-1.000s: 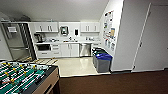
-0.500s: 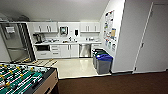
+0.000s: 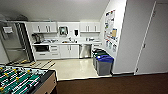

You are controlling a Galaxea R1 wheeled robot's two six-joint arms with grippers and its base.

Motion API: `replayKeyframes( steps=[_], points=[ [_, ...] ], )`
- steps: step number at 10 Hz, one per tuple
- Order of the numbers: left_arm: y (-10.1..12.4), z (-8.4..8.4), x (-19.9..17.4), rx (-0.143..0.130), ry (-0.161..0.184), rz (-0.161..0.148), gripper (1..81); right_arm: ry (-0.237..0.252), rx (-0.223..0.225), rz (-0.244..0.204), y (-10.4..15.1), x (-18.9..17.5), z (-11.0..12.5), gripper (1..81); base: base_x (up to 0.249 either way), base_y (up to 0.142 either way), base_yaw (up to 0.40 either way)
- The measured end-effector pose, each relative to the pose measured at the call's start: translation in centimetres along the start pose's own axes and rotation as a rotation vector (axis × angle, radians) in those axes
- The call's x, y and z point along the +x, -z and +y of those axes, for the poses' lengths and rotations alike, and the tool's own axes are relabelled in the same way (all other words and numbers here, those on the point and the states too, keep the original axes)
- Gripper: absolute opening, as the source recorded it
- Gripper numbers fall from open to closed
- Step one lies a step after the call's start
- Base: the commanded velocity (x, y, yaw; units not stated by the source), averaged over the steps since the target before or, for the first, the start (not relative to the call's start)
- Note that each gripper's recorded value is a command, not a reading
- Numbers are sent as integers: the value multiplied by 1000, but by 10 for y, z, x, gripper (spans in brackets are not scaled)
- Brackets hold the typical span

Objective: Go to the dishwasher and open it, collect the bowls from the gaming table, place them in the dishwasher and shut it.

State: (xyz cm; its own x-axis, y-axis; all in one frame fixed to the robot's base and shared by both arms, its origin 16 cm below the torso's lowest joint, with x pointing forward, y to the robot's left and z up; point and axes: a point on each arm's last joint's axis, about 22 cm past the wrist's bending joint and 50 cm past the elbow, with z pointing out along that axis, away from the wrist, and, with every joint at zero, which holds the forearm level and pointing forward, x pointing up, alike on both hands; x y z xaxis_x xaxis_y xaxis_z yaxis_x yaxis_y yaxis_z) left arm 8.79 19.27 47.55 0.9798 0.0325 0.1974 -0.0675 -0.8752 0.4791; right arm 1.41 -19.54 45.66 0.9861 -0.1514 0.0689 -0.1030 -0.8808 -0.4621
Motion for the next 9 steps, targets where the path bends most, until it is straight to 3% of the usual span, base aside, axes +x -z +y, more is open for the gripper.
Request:
replayKeyframes(
  steps=[9],
  points=[
    [-1, 2, 0, -2, 0, 0, 811, 7, 2, -12, -10, -2, -12, 811, 124, 0, 0]
  ],
)
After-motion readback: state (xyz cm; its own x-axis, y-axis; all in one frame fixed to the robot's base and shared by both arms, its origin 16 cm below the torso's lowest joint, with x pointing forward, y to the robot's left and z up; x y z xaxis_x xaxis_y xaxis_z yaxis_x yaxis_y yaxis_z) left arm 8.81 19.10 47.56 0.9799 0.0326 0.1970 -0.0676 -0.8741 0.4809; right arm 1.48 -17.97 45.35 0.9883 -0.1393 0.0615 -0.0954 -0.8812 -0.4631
